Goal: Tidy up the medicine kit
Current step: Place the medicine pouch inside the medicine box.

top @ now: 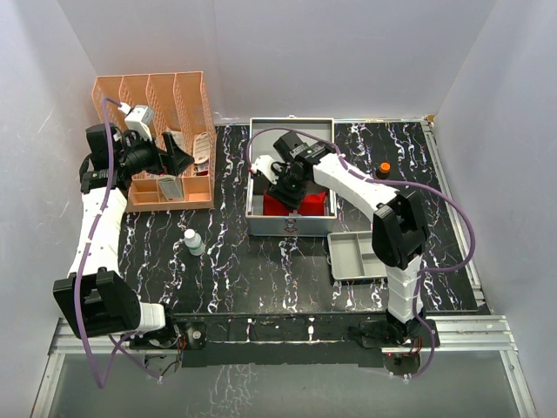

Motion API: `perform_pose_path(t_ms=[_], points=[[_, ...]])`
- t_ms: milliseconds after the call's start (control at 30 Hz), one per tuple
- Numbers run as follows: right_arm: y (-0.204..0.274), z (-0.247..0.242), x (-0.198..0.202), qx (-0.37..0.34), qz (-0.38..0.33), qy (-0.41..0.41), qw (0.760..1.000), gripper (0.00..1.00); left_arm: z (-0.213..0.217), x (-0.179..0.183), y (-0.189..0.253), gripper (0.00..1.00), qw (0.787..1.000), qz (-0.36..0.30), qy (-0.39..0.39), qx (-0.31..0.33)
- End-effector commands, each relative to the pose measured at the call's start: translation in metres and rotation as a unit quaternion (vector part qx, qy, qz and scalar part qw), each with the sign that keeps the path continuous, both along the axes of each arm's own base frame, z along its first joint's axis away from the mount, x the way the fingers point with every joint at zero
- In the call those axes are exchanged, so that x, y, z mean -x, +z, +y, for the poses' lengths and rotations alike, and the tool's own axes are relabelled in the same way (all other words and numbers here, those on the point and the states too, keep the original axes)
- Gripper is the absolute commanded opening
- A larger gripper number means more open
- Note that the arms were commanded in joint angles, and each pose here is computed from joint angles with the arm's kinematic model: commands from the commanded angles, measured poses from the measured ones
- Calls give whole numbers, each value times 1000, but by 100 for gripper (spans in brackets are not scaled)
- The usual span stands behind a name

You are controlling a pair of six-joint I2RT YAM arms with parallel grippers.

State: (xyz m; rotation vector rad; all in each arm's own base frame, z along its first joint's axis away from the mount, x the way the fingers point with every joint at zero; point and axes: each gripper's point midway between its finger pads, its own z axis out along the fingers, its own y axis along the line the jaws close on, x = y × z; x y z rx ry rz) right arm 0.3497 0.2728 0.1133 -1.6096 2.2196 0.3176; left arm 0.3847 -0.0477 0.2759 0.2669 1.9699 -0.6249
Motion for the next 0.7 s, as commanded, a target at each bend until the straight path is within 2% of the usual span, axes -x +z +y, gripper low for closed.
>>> perform_pose_path(t_ms=[0,233,300,433,500,567,667], points=[[62,4,-39,-44,-131,-38,990,43,-5,2,11,98,1000,-14,-18,12],[127,3,-63,-94,-231,-90,964,45,-7,2,12,98,999,-15,-24,15],[151,-4,-72,-104,-267,-126,950,50,-6,2,11,98,1000,-15,-25,12],[205,-36,-86,-143,-338,-241,899,60,-5,4,7,98,999,-14,-31,-2],[225,-62,-94,-162,-359,-315,864,66,-5,5,5,99,999,-15,-33,-8],[232,-95,-100,-171,-359,-387,832,70,-3,5,4,99,999,-17,-31,-15],[228,-146,-107,-184,-328,-484,790,69,-2,5,5,99,999,-19,-30,-22]])
